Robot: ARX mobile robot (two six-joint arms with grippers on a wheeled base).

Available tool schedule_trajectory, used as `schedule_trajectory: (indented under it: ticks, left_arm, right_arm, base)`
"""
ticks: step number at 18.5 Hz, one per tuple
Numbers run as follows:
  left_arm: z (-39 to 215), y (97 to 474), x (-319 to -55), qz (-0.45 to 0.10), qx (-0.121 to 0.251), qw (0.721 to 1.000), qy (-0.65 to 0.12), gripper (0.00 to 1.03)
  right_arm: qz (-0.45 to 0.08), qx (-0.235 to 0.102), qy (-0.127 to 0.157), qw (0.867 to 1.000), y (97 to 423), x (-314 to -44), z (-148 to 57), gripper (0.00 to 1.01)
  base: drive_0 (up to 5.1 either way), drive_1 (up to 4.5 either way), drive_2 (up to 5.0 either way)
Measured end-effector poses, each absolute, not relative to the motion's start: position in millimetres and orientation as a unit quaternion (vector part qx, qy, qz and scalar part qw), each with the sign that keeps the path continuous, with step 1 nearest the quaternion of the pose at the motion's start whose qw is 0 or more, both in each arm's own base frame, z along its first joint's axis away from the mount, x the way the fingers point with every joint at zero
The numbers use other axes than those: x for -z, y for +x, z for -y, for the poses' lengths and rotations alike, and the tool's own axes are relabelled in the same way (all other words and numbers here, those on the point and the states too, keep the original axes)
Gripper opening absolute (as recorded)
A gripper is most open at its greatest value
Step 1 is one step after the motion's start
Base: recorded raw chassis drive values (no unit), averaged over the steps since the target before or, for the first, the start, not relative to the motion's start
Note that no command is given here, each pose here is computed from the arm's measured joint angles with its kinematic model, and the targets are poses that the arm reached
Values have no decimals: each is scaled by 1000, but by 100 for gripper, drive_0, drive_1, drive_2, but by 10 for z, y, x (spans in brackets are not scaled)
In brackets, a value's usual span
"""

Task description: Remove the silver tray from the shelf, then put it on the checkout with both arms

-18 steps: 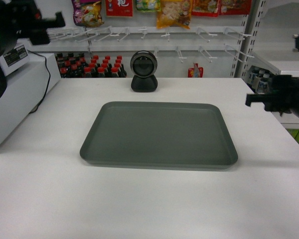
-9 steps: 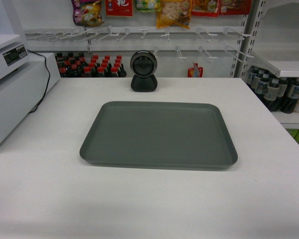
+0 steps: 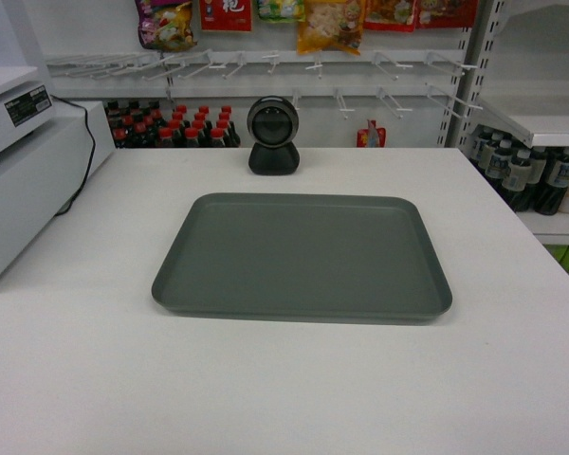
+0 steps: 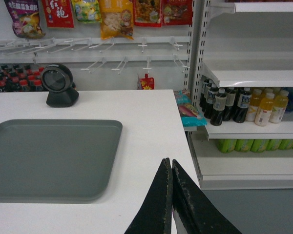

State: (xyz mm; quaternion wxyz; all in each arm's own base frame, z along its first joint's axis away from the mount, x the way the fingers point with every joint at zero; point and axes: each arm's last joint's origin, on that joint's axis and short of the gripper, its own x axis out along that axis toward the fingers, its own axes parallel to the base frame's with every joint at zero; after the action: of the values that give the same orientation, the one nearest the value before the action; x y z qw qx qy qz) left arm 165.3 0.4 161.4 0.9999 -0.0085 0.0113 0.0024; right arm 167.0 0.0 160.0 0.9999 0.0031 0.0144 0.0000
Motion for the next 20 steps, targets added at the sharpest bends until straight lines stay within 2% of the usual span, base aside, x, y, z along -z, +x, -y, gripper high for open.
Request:
schedule_trajectory:
  ticks: [8, 20]
  left_arm:
    - [-3, 1349, -1661, -2, -2, 1000, -9, 1]
    - [-3, 1125, -1697, 4, -2, 1000, -8, 1]
  right_arm:
    - [0, 0, 3, 1000, 1363, -1666, 0, 3]
    - [7, 0, 3, 1000, 1129, -1708, 0, 3]
  base:
    - [0, 0, 0]
    - [0, 0, 0]
